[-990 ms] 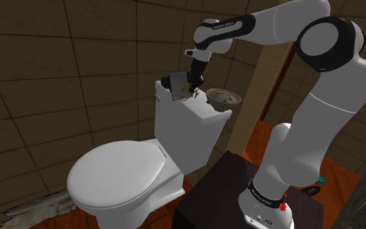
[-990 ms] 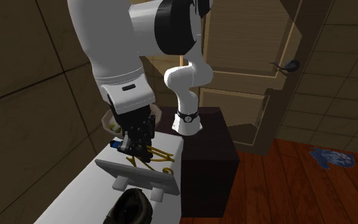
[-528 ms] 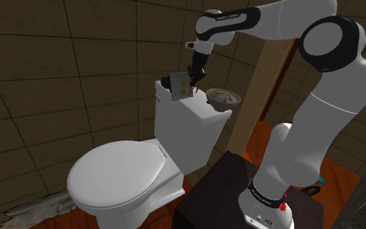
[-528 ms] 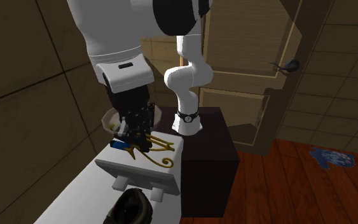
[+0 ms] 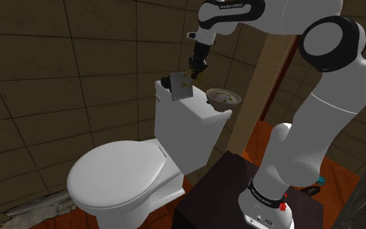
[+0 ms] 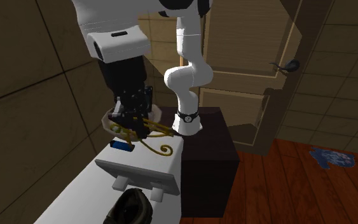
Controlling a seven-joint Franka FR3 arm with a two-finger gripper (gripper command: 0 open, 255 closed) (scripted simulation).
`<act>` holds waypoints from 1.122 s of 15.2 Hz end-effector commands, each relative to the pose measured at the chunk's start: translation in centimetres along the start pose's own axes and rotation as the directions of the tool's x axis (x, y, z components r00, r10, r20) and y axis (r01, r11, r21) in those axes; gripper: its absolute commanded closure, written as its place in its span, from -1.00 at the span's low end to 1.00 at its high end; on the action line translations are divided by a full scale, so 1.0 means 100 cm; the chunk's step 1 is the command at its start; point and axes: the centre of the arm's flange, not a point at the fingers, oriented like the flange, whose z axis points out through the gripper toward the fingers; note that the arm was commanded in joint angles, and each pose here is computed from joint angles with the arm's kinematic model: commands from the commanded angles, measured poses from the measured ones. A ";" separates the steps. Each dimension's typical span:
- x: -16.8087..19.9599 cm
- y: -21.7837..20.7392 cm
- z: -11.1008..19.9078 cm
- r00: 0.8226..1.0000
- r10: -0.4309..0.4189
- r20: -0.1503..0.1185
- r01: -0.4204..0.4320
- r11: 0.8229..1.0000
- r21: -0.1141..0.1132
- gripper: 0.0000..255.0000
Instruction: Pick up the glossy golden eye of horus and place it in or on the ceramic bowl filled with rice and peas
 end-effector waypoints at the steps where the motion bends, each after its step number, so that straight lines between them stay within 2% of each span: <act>1: 0.002 0.000 -0.010 1.000 0.000 0.000 0.000 1.000 0.000 1.00; 16: 0.013 0.001 -0.086 1.000 0.000 0.000 0.000 1.000 0.000 1.00; 17: 0.005 -0.009 -0.089 1.000 0.000 0.000 0.000 1.000 0.000 1.00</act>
